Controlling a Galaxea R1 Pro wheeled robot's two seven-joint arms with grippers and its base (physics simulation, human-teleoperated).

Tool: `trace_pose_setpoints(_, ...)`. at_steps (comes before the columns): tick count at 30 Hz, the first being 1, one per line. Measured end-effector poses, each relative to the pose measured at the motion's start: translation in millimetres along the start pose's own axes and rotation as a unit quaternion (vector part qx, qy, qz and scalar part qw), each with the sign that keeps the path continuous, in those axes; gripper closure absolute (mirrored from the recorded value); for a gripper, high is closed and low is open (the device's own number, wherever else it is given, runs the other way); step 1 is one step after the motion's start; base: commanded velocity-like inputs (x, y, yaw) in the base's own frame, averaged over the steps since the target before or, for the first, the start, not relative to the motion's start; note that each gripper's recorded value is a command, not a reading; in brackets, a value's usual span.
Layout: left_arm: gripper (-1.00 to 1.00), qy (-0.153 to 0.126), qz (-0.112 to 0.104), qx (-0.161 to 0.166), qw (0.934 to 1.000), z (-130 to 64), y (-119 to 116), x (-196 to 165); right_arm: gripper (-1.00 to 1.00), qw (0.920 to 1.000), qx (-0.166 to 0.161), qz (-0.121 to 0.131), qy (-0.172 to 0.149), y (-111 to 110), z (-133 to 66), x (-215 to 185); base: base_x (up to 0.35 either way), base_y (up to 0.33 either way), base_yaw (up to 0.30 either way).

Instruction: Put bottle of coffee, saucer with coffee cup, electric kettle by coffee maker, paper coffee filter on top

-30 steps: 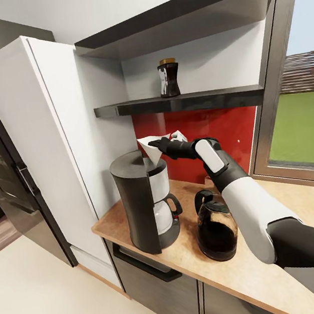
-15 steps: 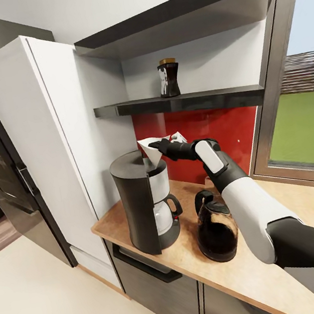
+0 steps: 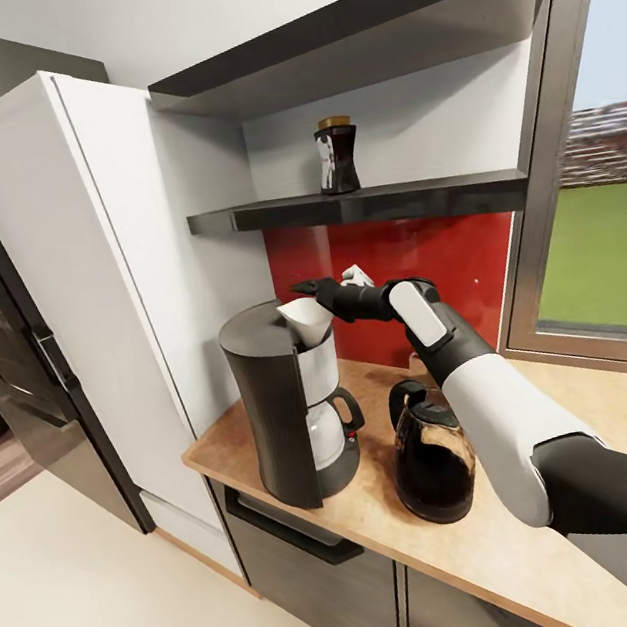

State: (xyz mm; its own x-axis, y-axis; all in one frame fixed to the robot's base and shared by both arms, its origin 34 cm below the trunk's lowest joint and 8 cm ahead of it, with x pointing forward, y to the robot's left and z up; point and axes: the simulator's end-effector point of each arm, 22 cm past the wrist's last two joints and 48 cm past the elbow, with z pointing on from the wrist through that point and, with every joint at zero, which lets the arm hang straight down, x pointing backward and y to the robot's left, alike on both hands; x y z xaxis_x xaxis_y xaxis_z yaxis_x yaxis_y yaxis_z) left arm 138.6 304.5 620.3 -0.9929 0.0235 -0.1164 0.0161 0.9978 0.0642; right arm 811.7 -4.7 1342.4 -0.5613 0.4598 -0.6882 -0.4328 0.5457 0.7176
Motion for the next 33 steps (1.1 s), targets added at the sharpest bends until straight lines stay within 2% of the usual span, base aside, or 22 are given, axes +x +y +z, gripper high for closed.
trace_pose_setpoints(12, -1.0, -0.001, 0.0, 0.0, 1.0, 0.0, 0, 0, -1.0, 1.0, -0.003, -0.004, -0.002, 4, -0.7, -2, 0.0, 0.0, 0.0)
trace_pose_setpoints(14, -1.0, -0.001, 0.0, 0.0, 1.0, 0.0, 0, 0, -1.0, 0.9999, -0.009, -0.009, -0.01, 11, -3.1, -8, 0.0, 0.0, 0.0)
trace_pose_setpoints(18, -1.0, -0.001, 0.0, 0.0, 1.0, -0.1, 0, 0, -1.0, 0.9978, -0.031, -0.04, -0.041, 43, -15.7, -34, 0.0, 0.0, 0.0)
trace_pose_setpoints(20, -1.0, -0.001, 0.0, 0.0, 1.0, 0.0, 0, 0, -1.0, 0.9974, -0.034, -0.045, -0.045, 47, -17.5, -37, 0.0, 0.0, 0.0)
trace_pose_setpoints(26, -1.0, -0.001, 0.0, 0.0, 1.0, 0.0, 0, 0, -1.0, 0.9971, -0.033, -0.049, -0.046, 48, -17.9, -38, 0.0, 0.0, 0.0)
trace_pose_setpoints(33, -1.0, -0.001, 0.0, 0.001, 1.0, 0.0, -1, 0, -1.0, 0.9968, -0.018, -0.064, -0.045, 41, -17.3, -37, 0.0, 0.0, 0.0)
